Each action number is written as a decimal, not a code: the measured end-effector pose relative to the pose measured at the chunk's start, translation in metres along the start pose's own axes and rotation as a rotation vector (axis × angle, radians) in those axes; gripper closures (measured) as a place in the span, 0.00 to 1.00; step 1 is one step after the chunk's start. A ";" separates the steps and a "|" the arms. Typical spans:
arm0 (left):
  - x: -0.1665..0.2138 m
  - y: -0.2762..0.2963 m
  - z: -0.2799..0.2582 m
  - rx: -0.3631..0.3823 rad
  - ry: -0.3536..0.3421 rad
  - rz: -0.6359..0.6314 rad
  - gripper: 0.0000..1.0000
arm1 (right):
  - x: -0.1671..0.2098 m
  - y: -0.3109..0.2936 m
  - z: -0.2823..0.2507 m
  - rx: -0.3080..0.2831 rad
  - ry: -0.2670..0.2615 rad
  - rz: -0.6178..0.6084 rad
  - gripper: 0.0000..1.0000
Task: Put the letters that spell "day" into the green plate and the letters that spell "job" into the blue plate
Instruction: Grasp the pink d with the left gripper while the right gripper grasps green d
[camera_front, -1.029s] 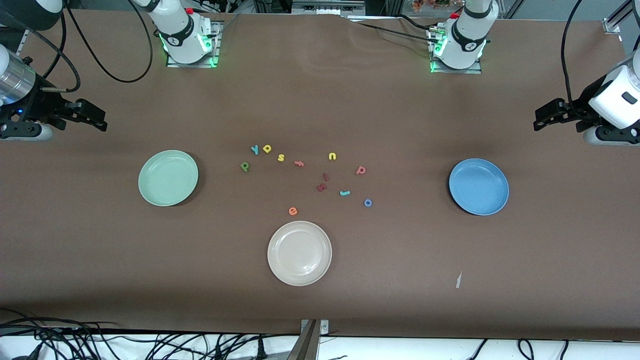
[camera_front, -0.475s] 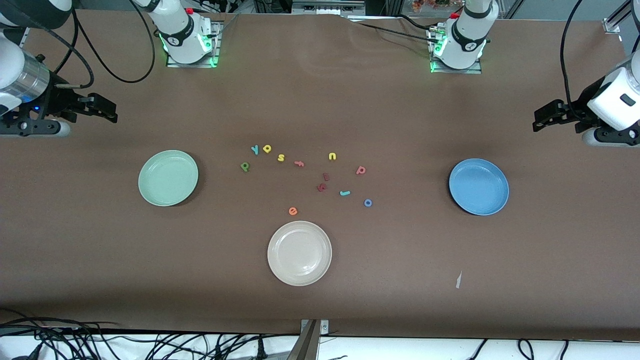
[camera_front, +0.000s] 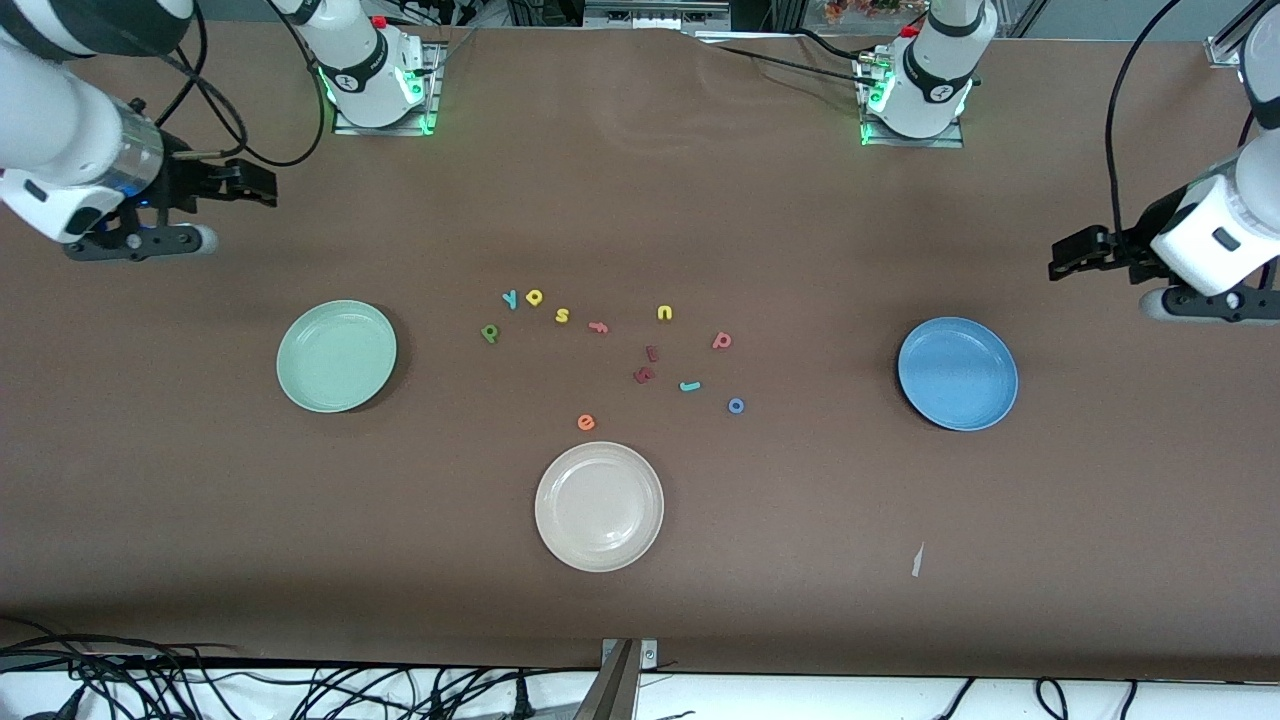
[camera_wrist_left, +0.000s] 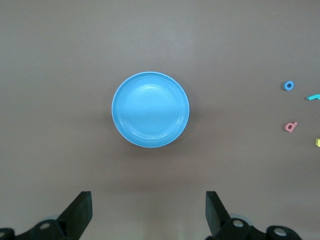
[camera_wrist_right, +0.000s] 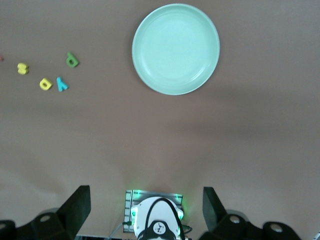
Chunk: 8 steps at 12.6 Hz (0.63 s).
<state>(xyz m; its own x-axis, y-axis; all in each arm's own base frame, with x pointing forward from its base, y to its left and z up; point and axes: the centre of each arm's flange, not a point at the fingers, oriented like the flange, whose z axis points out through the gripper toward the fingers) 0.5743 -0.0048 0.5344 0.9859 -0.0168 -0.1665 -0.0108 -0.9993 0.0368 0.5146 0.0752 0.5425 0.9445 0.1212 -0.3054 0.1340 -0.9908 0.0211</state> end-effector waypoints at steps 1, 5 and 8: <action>0.010 0.003 0.016 -0.014 -0.026 0.006 0.00 | 0.000 -0.010 0.000 -0.006 -0.002 -0.017 0.00; 0.064 0.057 0.096 -0.095 -0.068 0.079 0.00 | 0.006 -0.020 0.001 -0.012 -0.008 -0.045 0.00; 0.085 0.120 0.143 -0.096 -0.040 0.164 0.00 | 0.016 -0.015 -0.001 -0.005 -0.020 -0.038 0.00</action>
<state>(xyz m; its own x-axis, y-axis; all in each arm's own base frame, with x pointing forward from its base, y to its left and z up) 0.6325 -0.1312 0.3835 0.9648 -0.1825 -0.1893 -0.1531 -0.9752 0.1599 0.5283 0.0918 0.5378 0.9326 0.1576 -0.3247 0.1711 -0.9852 0.0134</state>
